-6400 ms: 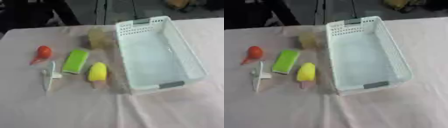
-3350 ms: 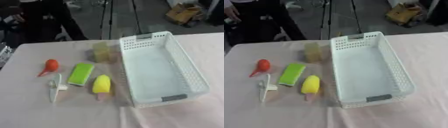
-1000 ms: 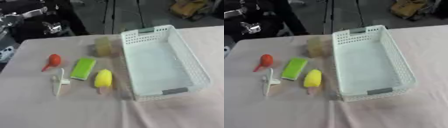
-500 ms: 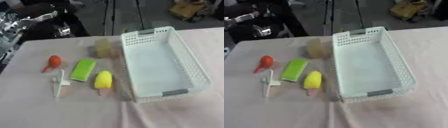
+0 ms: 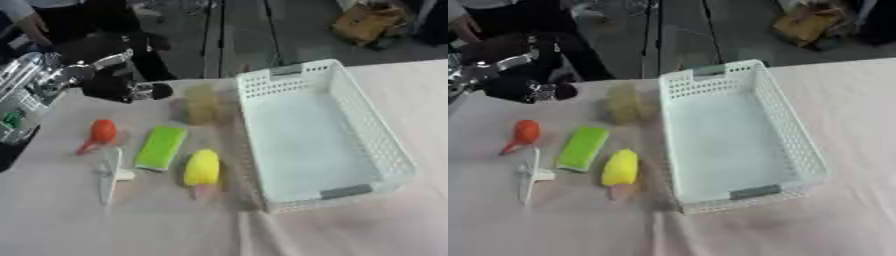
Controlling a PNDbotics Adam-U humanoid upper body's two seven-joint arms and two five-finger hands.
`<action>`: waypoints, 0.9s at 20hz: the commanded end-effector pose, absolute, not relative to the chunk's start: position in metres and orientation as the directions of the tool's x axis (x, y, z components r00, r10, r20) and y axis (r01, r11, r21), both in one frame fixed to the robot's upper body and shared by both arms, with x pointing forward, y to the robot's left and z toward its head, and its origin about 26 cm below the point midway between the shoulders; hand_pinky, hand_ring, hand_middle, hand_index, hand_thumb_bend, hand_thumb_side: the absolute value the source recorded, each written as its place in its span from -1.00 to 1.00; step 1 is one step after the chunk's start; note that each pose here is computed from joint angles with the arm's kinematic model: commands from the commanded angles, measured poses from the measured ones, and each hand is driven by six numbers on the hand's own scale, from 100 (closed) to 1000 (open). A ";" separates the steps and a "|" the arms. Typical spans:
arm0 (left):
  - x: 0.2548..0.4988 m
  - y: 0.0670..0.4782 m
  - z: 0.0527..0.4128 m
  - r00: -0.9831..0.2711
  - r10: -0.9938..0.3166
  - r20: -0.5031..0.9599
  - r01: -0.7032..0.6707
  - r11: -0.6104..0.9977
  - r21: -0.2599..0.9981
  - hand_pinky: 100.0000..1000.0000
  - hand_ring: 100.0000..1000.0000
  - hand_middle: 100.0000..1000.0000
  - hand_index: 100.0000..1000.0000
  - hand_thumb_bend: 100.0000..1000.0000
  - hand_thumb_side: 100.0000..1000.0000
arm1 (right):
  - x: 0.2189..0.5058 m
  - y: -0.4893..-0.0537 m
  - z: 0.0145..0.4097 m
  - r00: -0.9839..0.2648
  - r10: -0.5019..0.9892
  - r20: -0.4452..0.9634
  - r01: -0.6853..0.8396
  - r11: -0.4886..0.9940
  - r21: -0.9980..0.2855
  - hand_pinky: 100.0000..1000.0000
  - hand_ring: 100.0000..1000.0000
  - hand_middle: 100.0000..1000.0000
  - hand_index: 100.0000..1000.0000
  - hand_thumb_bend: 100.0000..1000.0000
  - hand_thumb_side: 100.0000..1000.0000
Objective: Pick up objects on the table and place them in the box.
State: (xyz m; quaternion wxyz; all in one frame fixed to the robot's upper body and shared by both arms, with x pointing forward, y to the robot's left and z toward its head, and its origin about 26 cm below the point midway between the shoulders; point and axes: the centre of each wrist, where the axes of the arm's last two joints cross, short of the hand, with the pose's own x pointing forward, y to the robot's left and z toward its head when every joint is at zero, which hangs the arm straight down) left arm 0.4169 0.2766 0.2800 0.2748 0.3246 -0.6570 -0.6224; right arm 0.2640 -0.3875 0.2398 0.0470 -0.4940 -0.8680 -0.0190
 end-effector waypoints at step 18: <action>0.441 0.286 0.273 -0.572 -0.819 0.032 -0.063 0.082 0.995 1.00 1.00 1.00 1.00 0.18 1.00 | 0.265 -0.380 0.244 -0.535 0.839 0.100 0.845 0.535 0.028 0.66 0.69 0.46 0.48 -1.00 1.00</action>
